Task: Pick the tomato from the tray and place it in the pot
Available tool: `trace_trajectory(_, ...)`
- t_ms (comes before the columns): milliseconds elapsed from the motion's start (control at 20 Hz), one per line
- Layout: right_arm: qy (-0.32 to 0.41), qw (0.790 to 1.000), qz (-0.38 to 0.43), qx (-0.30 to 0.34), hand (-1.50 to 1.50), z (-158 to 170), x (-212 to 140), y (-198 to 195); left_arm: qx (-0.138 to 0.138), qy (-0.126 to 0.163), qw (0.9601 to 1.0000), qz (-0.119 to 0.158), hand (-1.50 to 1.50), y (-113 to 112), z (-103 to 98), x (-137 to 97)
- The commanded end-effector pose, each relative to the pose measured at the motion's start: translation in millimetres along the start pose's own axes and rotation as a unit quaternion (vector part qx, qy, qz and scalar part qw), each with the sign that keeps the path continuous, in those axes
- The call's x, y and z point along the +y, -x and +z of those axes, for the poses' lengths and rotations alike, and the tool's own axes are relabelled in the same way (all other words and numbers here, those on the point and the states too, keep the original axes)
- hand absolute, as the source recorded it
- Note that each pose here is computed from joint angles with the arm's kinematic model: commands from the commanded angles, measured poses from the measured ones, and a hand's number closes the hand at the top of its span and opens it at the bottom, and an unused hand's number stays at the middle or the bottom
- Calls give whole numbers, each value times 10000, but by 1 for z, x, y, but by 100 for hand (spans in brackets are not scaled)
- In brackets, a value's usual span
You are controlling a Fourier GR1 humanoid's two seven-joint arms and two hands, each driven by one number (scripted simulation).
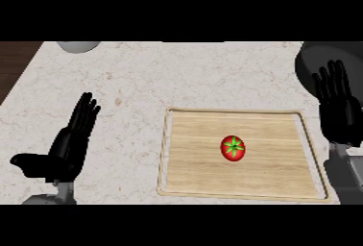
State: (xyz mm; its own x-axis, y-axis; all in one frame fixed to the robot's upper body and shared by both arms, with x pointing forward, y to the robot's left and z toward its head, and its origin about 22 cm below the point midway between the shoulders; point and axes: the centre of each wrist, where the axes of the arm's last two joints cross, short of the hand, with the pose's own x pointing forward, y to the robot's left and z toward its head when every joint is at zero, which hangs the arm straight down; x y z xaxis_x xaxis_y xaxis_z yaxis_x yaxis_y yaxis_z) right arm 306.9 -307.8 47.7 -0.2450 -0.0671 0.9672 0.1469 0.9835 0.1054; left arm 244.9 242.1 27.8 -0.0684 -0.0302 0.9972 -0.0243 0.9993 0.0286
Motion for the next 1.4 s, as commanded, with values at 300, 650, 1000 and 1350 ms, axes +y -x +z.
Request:
trace_trajectory(300,163,9305,3538,929,150,36,-16,25,1233,695,9881,-608,0,32,14,6)
trace_trajectory(650,1992,9379,2346,-1599,-150,65,118,11,1809,1003,9764,-616,0,44,12,9)
trace_trajectory(1000,1486,9494,2762,-169,-150,111,132,20,1802,1024,9764,-601,0,48,7,11)
trace_trajectory(1350,1430,9514,2538,1001,-150,100,163,-22,1781,1066,9768,-525,0,49,2,9)
